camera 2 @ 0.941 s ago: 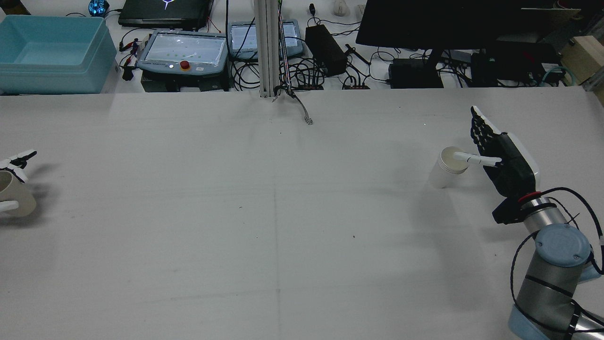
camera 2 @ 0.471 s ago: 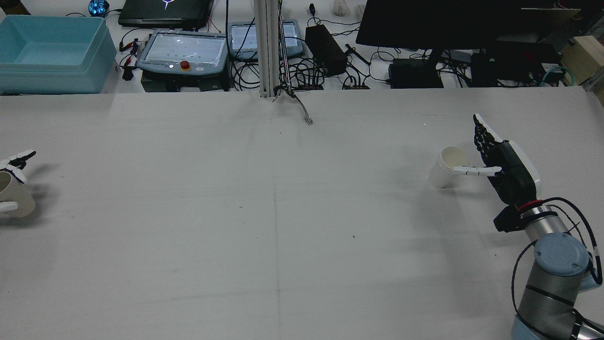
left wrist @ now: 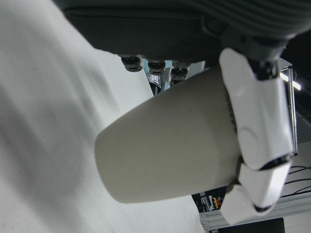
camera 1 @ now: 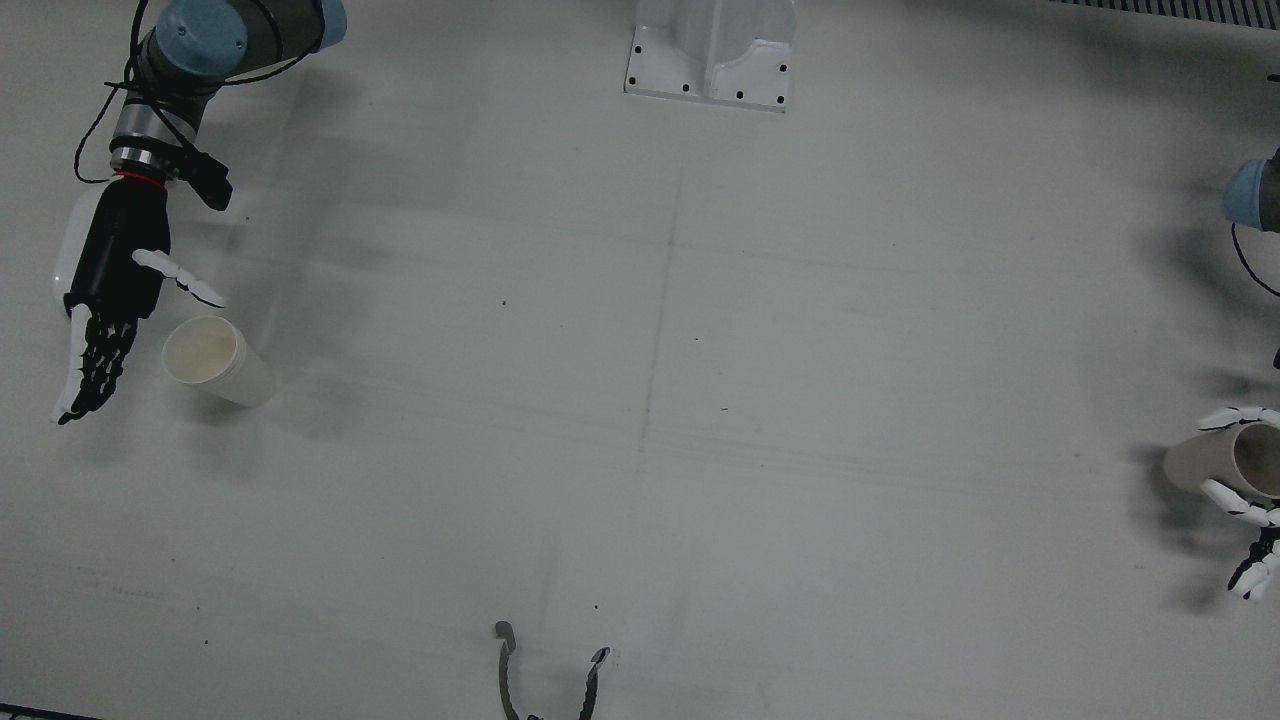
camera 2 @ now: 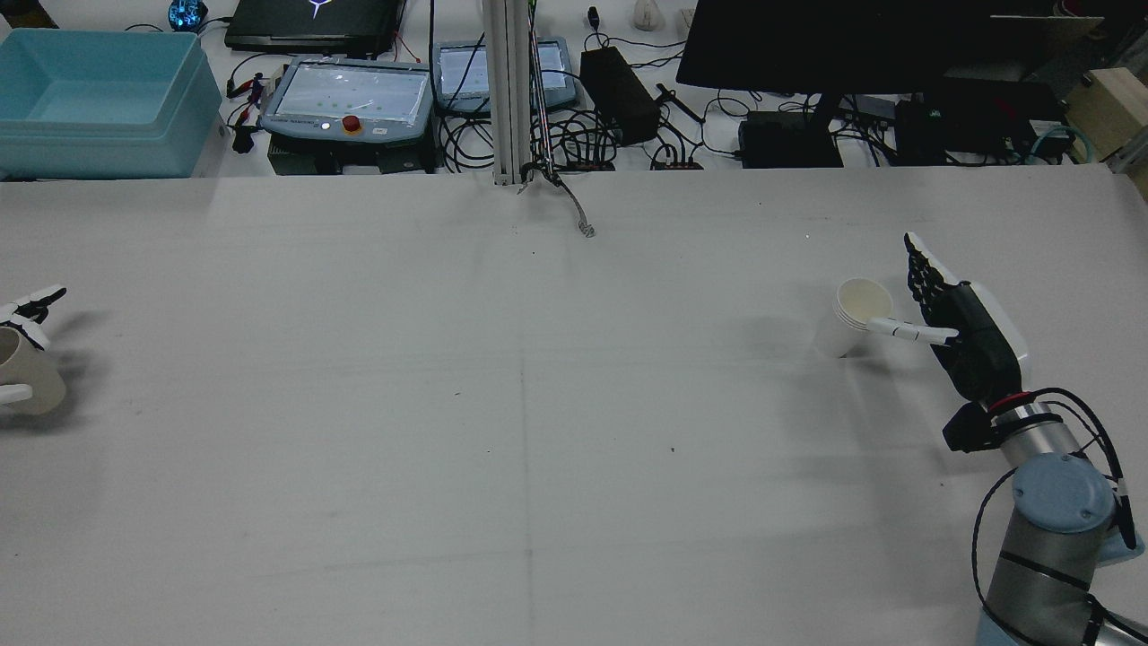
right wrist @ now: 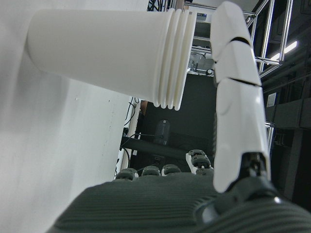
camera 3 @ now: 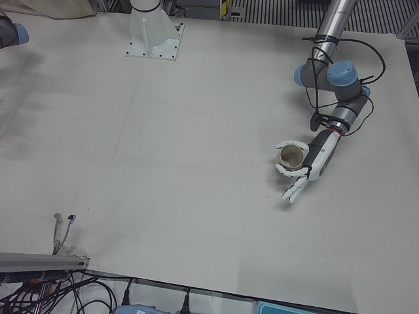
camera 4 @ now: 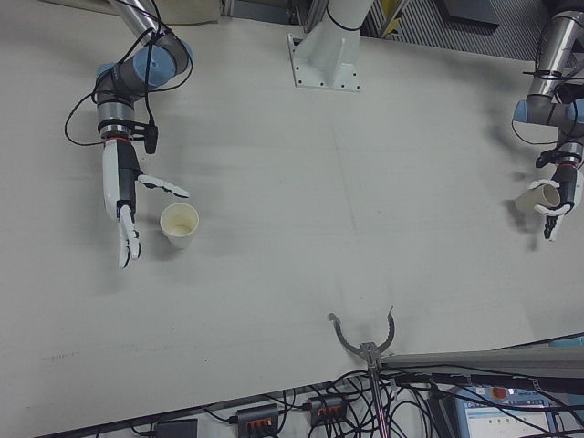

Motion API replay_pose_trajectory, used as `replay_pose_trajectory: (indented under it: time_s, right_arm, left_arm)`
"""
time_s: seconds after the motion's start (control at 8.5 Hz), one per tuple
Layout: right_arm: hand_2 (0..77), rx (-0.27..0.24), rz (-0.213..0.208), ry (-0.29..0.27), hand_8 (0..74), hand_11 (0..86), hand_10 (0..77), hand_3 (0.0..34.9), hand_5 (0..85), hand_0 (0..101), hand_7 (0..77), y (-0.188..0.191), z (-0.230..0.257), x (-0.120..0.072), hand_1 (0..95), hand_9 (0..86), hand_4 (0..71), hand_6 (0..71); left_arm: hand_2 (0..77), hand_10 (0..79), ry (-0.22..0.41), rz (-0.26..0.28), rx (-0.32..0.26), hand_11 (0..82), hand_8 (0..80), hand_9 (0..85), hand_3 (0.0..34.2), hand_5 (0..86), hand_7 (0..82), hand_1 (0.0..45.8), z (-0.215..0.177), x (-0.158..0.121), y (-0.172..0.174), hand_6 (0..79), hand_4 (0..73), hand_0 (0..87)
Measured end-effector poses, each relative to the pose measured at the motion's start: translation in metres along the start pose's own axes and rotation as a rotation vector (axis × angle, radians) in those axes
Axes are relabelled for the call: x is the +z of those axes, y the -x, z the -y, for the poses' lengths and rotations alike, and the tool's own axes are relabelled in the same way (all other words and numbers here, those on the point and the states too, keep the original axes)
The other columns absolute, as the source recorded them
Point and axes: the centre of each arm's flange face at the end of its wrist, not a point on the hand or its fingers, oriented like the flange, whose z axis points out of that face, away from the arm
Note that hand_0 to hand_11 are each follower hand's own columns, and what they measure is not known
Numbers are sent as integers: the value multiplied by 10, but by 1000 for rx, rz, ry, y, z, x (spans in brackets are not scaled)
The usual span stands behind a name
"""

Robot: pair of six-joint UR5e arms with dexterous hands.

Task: Pour water
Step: 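Close the right hand around the cup stack and lift it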

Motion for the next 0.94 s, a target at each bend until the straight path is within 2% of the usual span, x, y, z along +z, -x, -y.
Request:
replay_pose_trajectory:
  time_s: [0.12, 0.71, 0.94]
  right_arm:
    - [76, 1, 1, -3, 0, 5, 5, 0, 5, 644, 16, -2, 3, 0, 322, 5, 0, 5]
    - [93, -6, -17, -10, 0, 5, 5, 0, 5, 609, 16, -28, 7, -1, 267, 5, 0, 5]
    - [93, -2, -22, -10, 0, 5, 5, 0, 5, 607, 16, -35, 7, 0, 284, 5, 0, 5]
  left_arm:
    - [273, 22, 0, 0, 0, 44, 44, 27, 0, 355, 76, 169, 1, 0, 1, 109, 496, 526]
    - [273, 22, -1, 2, 0, 44, 44, 27, 0, 355, 71, 169, 11, -5, 5, 98, 496, 526]
    - [273, 22, 0, 1, 2, 44, 44, 27, 0, 355, 76, 169, 11, -4, 5, 82, 496, 526]
